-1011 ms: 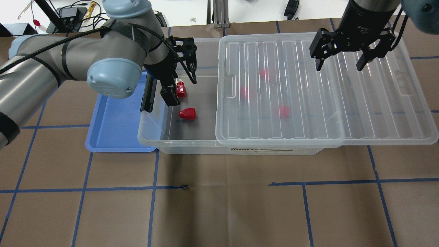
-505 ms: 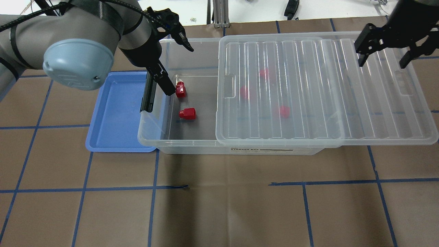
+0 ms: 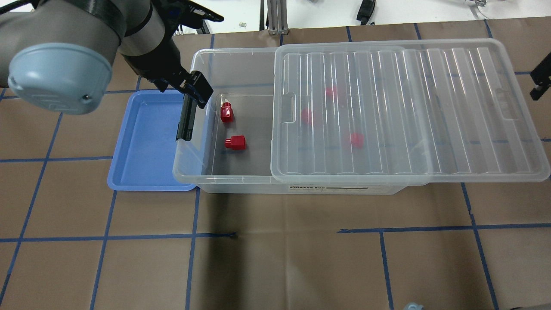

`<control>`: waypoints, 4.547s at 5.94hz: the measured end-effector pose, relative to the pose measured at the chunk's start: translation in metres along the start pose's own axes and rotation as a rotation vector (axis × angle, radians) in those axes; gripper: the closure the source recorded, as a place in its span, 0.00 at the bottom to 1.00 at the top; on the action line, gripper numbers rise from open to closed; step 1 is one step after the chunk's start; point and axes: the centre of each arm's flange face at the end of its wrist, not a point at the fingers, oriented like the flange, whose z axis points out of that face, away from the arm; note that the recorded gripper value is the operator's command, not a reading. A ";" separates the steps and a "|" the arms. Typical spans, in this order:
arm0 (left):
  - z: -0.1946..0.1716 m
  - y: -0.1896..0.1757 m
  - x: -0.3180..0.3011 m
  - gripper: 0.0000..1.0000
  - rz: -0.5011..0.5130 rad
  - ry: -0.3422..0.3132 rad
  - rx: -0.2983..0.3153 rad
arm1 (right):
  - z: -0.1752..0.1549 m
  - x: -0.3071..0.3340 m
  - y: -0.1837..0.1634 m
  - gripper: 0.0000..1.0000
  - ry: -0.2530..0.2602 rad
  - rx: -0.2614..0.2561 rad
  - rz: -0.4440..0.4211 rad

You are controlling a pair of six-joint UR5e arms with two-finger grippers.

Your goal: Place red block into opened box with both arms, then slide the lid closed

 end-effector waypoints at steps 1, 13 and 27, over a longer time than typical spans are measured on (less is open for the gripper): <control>-0.011 0.015 -0.012 0.02 -0.131 0.002 -0.028 | 0.028 0.038 -0.011 0.00 0.006 -0.011 0.003; -0.029 0.043 -0.028 0.02 -0.371 -0.003 -0.019 | 0.078 -0.041 0.004 0.00 -0.053 0.002 -0.013; -0.028 0.043 -0.028 0.01 -0.371 -0.001 -0.020 | -0.001 -0.166 0.007 0.00 -0.066 0.052 -0.031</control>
